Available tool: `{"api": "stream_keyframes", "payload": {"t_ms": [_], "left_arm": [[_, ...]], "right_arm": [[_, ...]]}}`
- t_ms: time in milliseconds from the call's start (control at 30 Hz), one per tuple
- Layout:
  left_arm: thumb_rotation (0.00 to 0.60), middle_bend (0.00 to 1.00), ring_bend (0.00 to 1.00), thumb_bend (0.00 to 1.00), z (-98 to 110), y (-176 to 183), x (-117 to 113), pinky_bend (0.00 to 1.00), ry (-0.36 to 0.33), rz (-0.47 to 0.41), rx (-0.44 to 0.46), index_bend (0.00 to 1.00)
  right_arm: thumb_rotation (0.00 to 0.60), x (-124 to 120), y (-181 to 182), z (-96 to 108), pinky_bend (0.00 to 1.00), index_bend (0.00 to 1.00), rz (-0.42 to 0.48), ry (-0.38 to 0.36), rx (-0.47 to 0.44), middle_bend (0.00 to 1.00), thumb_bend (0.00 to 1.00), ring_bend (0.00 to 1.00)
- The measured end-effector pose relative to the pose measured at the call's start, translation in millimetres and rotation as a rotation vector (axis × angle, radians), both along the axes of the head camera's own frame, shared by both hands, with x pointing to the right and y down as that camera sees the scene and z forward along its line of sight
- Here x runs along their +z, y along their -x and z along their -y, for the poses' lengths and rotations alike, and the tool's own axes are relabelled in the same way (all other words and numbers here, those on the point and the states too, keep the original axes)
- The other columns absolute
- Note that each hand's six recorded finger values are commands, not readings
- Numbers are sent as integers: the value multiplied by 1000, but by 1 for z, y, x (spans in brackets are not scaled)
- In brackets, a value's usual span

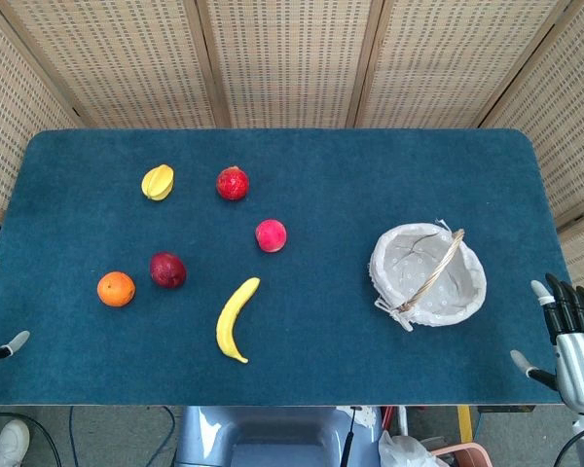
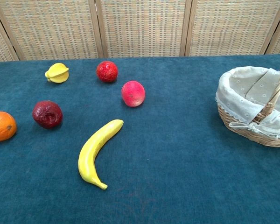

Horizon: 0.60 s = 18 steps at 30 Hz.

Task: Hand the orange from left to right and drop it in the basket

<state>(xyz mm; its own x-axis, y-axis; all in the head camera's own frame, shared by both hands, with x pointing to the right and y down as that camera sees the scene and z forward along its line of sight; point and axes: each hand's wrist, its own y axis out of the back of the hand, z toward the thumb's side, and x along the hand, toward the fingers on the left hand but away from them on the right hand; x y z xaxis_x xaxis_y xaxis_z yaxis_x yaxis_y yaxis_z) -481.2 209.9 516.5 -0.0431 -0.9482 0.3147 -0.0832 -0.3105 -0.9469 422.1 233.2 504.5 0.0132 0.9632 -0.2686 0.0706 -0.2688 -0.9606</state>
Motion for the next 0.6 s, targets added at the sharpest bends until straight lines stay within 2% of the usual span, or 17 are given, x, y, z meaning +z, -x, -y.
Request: {"api": "stream_keyframes", "payload": {"t_ms": [267,433,600], "left_arm": [[600,0,0,0,2,0,15,0,63,-2,15,0],[600,0,0,0,16,-3,50,2,153,-38,58,19],[600,4,0,0,36,-2,92,87,218,-58,116,65]], "right_arm": [[600,0,3,-1,0,0,10,8,-12,0,0,0],[600,0,4,-1,0,0,22,11,-13,0,0,0],[600,4,4,1,0,0,22,29,-15,0,0,0]]}}
